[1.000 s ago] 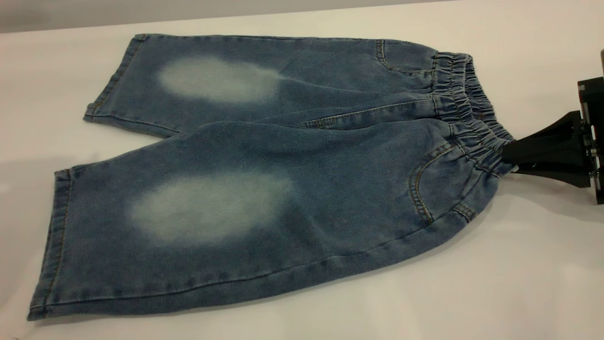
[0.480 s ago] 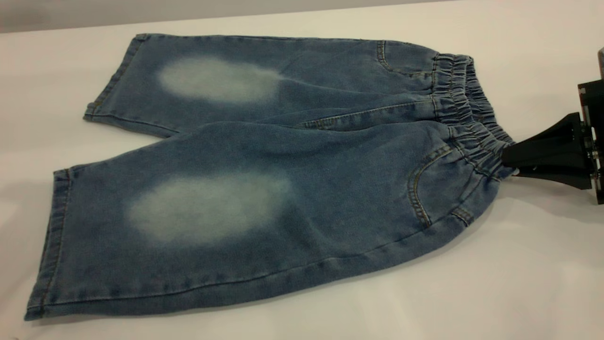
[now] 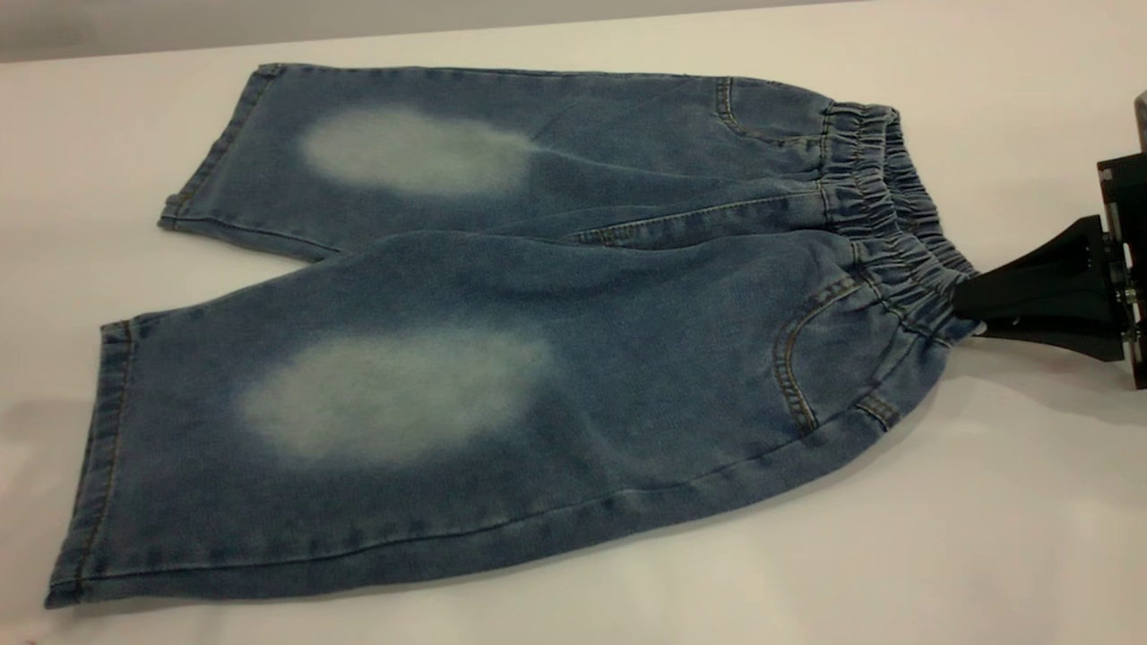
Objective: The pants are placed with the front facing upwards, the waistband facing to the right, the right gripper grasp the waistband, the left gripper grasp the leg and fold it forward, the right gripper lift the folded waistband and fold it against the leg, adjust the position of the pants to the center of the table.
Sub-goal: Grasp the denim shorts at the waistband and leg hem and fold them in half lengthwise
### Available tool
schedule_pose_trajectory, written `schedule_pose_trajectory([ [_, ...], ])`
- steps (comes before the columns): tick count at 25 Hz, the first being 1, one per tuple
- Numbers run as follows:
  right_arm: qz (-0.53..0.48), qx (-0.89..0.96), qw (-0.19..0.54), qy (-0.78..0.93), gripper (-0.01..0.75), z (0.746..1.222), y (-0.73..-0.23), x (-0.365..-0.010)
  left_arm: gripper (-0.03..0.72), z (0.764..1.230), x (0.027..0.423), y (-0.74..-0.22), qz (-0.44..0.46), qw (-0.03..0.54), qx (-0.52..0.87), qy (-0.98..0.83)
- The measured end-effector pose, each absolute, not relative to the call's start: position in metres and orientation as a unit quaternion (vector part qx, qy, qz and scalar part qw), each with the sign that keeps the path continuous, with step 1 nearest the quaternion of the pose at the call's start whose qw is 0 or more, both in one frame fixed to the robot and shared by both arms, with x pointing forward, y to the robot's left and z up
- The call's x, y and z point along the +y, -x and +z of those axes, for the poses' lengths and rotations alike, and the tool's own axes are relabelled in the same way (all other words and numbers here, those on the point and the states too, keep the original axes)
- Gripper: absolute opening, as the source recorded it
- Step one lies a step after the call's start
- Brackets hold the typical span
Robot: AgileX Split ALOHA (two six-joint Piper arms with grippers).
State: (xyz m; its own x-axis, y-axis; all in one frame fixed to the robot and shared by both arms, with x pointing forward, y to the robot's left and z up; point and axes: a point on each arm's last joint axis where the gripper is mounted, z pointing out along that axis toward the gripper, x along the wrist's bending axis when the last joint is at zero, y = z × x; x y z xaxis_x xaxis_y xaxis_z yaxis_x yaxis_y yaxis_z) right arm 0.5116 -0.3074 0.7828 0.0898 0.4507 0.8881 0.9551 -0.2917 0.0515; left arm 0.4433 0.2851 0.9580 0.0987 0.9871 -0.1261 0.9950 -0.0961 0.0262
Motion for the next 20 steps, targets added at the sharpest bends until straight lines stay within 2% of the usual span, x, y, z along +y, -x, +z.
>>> schedule_pose_trajectory([
  [9, -0.432, -0.518, 0.292, 0.678, 0.032, 0.783, -0.512, -0.307, 0.415, 0.920, 0.271, -0.454, -0.071, 0.007, 0.610, -0.789],
  [16, -0.430, -0.521, 0.294, 0.676, 0.032, 0.783, -0.511, -0.307, 0.415, 0.892, 0.274, -0.455, -0.098, -0.060, 0.555, -0.824],
  [20, -0.430, -0.522, 0.294, 0.676, 0.032, 0.783, -0.511, -0.307, 0.415, 0.886, 0.273, -0.457, -0.099, -0.060, 0.556, -0.823],
])
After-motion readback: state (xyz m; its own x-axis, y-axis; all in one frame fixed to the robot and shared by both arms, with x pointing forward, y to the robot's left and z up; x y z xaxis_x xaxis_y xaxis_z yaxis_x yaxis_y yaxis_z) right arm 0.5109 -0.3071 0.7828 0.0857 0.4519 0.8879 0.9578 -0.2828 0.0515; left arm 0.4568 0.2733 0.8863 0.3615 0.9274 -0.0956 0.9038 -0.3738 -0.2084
